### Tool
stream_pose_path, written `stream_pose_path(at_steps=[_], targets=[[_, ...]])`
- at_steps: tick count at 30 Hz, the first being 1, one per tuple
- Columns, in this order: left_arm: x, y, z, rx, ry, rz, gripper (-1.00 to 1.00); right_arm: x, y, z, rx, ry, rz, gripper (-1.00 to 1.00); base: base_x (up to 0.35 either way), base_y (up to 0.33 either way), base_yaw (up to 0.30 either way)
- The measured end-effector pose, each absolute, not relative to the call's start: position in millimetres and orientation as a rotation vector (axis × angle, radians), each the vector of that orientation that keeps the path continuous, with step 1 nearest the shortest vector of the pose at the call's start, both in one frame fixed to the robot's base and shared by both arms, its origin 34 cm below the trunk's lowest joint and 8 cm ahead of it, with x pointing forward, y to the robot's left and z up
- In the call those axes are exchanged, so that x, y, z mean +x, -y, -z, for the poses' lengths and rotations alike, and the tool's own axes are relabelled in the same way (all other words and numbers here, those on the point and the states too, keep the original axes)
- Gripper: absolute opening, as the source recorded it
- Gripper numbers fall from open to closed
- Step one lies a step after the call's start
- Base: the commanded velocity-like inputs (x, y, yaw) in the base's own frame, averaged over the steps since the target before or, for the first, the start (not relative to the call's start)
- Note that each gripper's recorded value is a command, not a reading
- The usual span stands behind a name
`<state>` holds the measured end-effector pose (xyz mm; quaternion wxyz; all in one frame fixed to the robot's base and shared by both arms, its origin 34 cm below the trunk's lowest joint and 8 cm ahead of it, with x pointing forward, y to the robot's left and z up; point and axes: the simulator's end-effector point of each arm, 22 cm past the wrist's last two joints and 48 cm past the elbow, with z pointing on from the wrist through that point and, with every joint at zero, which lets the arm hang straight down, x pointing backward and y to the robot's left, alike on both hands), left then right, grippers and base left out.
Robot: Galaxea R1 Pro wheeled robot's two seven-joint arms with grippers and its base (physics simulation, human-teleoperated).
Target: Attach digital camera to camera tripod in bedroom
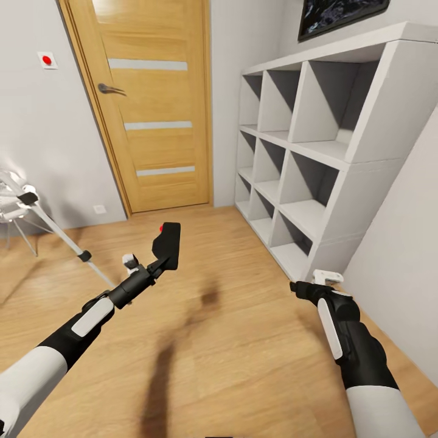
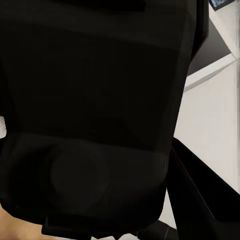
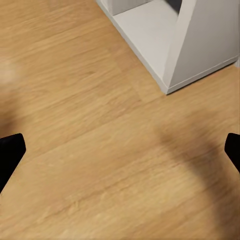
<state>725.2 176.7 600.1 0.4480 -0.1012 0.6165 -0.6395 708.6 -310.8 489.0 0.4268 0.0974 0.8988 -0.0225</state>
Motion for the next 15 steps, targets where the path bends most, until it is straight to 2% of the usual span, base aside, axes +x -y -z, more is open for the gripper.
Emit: stream_pose_path(at_steps=[15], targets=[[718.2, -177.3, -640.8, -0.204, -1.478, 1.578, -1.00, 708.2, 311.0, -528.6, 0.242, -2.186, 0.049, 1.00, 0.000, 0.000, 0.000]])
